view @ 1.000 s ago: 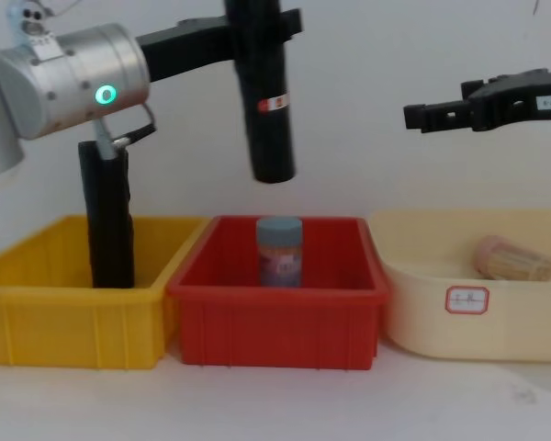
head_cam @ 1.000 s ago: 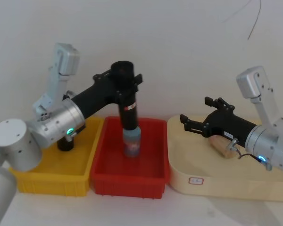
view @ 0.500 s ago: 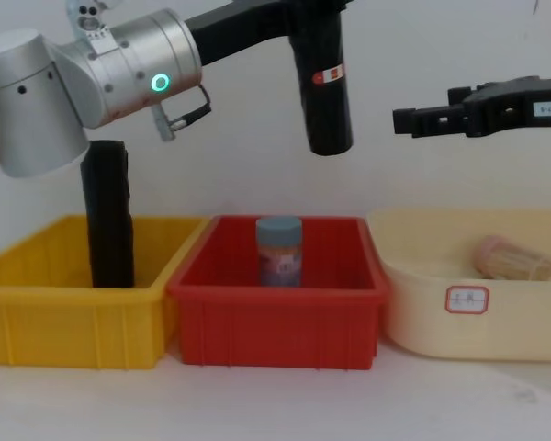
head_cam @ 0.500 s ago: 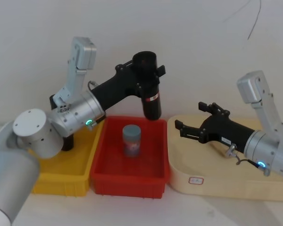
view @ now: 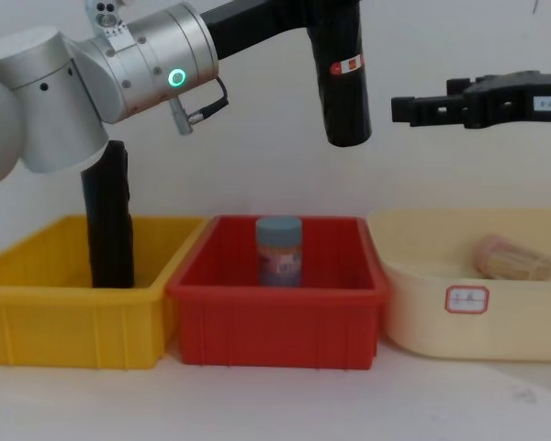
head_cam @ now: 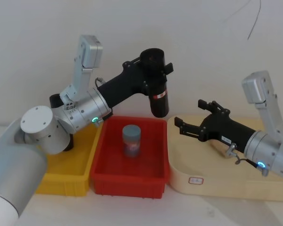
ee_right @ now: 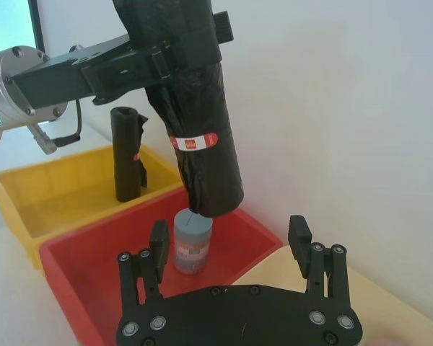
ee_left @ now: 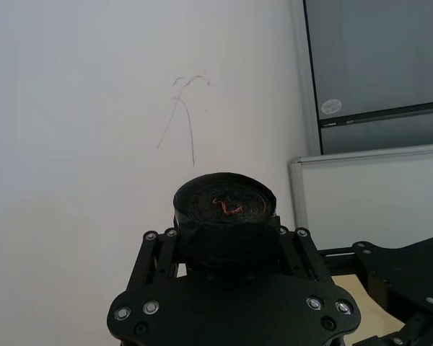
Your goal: Pick up the garbage bag with the one hand and transfer it to the other hand.
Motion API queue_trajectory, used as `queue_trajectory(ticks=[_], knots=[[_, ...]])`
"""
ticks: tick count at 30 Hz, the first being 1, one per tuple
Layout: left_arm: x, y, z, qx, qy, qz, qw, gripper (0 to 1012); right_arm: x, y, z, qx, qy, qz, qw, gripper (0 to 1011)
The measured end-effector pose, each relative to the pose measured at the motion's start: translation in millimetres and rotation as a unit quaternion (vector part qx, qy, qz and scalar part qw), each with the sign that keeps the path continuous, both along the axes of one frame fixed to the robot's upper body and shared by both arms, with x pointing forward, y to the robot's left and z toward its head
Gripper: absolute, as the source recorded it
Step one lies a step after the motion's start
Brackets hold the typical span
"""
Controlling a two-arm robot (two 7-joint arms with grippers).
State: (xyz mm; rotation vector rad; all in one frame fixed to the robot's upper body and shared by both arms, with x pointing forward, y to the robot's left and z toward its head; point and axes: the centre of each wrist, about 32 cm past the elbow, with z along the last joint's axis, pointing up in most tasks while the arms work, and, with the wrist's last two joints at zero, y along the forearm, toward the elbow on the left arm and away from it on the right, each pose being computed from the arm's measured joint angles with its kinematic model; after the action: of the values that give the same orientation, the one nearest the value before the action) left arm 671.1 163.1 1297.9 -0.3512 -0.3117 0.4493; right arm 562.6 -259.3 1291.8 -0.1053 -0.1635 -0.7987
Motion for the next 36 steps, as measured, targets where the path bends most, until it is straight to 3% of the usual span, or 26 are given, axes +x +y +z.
queue_trajectory(ticks=[15, 36], knots=[[2.3, -2.7, 0.8, -0.001, -0.005, -0.006, 1.0000, 539, 16.3, 11.3, 3.7, 0.010, -0.018, 0.024, 0.9995, 1000], [3.1, -3.7, 1.0, -0.001, -0.007, -0.008, 0.9999, 539, 41.2, 31.3, 15.1, -0.005, -0.042, 0.061, 0.9973, 1001]])
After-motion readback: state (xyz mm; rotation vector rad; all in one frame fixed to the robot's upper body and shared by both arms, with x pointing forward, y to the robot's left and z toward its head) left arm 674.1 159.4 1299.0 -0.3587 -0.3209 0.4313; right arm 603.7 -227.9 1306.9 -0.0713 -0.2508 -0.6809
